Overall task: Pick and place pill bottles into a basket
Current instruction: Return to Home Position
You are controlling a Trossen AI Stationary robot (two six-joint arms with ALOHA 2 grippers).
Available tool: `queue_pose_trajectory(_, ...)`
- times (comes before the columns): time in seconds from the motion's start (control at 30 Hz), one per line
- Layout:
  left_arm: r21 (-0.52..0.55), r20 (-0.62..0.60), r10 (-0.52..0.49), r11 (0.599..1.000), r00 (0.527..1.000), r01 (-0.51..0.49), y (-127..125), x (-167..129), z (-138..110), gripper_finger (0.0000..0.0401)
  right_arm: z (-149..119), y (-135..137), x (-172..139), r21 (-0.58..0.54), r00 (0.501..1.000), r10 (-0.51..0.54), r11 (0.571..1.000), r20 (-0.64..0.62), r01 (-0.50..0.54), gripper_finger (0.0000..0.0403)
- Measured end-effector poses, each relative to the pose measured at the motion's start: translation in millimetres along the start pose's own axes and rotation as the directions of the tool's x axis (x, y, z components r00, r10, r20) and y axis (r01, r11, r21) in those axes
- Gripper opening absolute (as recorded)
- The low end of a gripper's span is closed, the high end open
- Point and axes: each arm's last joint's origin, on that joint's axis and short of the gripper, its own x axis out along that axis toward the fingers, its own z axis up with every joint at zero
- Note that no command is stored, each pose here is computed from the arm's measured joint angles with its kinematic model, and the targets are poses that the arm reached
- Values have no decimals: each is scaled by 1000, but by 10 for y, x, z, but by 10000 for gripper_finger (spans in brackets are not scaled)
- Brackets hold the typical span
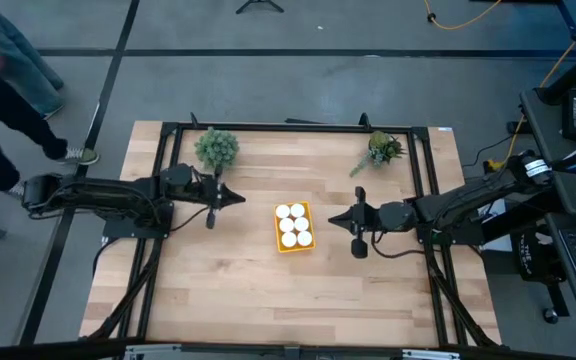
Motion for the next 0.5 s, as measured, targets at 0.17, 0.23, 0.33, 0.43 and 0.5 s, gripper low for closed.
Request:
queue_pose_trajectory(0.17, 11, 45, 51, 999, 998, -52, -25, -118, 80, 2, -49, -32, -25, -7, 1000, -6, 1000, 0, 6, 6)
queue_pose_trajectory(0.23, 12, 42, 67, 998, 997, -68, -50, -159, 88, 2, -39, -40, -31, -44, 1000, -8, 999, 7, 9, 6)
queue_pose_trajectory(0.33, 17, 60, 104, 994, 993, -105, -91, -213, 120, 2, -26, -70, -28, -61, 1000, -15, 998, 12, 16, 3)
queue_pose_trajectory(0.43, 29, 79, 112, 993, 991, -115, -145, -257, 146, 2, -15, -87, -28, -56, 1000, -14, 998, 18, 15, 4)
queue_pose_trajectory(0.5, 40, 90, 117, 992, 989, -121, -182, -284, 161, 2, -19, -89, -26, -56, 1000, -9, 998, 14, 9, 3)
